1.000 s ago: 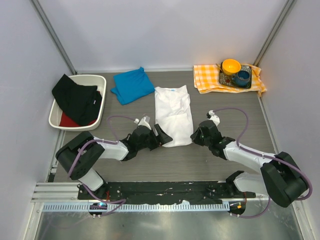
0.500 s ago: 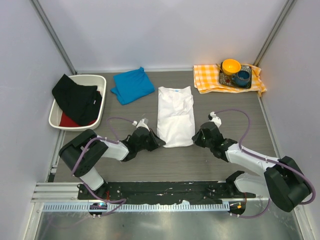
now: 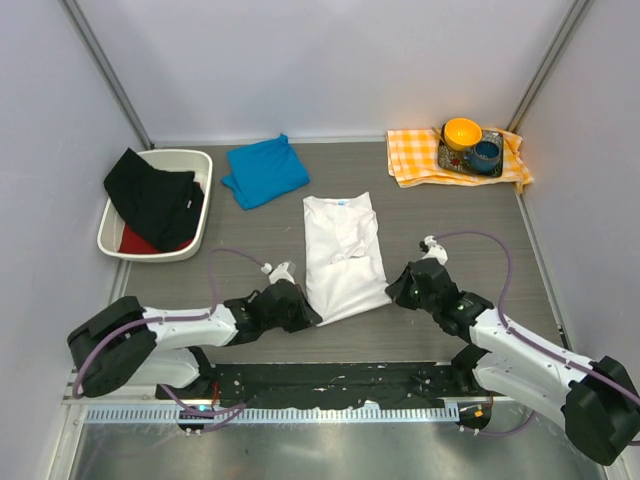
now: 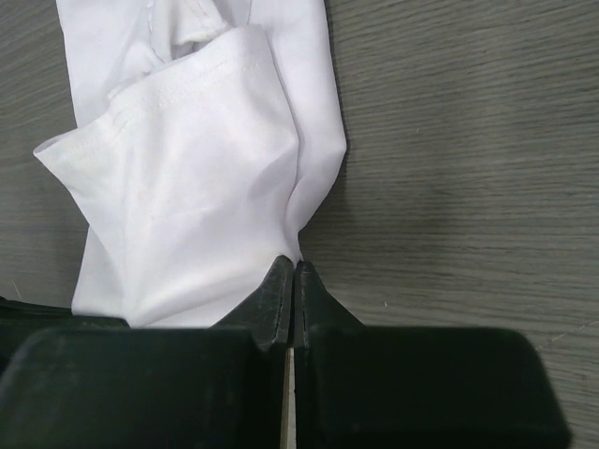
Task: Fold and stack the t-shirts
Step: Fold the tshirt
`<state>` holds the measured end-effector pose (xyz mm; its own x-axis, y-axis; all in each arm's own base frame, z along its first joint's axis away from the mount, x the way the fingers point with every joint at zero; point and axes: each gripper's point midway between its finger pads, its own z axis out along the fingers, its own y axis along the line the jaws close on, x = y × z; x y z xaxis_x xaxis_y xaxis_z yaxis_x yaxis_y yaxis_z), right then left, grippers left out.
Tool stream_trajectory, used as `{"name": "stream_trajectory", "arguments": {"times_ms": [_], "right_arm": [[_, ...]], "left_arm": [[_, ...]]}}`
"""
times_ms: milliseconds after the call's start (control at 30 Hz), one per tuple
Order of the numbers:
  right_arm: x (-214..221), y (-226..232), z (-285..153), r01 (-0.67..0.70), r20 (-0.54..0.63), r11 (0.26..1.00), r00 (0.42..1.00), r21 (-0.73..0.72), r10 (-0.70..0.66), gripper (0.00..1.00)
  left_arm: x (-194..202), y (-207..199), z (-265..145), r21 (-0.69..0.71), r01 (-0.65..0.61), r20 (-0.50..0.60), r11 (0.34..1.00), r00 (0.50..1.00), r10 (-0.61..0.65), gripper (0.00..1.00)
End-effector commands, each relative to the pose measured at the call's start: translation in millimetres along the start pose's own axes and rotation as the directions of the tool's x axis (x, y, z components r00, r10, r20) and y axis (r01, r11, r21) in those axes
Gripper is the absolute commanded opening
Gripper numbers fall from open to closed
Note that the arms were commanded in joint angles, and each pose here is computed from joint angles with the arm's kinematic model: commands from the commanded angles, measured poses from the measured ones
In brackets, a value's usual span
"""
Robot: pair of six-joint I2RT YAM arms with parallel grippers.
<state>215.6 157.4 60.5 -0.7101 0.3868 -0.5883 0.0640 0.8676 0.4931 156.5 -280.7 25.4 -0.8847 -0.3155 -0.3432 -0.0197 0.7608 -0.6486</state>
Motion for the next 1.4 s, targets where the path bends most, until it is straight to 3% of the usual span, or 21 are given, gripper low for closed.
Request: {"name": "stream_trajectory", "arguments": {"times_ms": [0, 267, 500, 867, 1367], "right_arm": [[-42.4, 9.6, -10.7, 0.045, 0.124, 0.998, 0.991, 0.034, -0.048, 0.01], [-100.5, 53.9, -21.8, 0.113, 0.24, 0.994, 0.965, 0.002, -0.111, 0.01], [-131.7, 87.6, 0.5, 0.132, 0.274, 0.991, 0.953, -0.005, -0.126, 0.01], [-176.3, 118.4, 37.2, 0.126, 0.342, 0.992, 0.931, 0.031, -0.129, 0.01], [-200.4, 100.9, 76.3, 0.063, 0.332, 0.995, 0.94, 0.075, -0.085, 0.01]], "left_arm": [[-4.7, 31.3, -20.1, -0.171, -0.055, 0.017, 0.984, 0.998, 0.059, 0.0], [-72.2, -33.4, -51.3, -0.129, -0.141, 0.18, 0.982, 0.97, 0.163, 0.0], [-123.1, -48.0, -44.6, -0.115, -0.132, 0.245, 0.985, 0.957, 0.157, 0.0], [-195.2, -52.1, -5.6, -0.073, -0.08, 0.272, 0.994, 0.957, 0.097, 0.0], [-260.5, -88.1, 25.5, -0.01, -0.078, 0.281, 0.997, 0.956, 0.078, 0.0]]}}
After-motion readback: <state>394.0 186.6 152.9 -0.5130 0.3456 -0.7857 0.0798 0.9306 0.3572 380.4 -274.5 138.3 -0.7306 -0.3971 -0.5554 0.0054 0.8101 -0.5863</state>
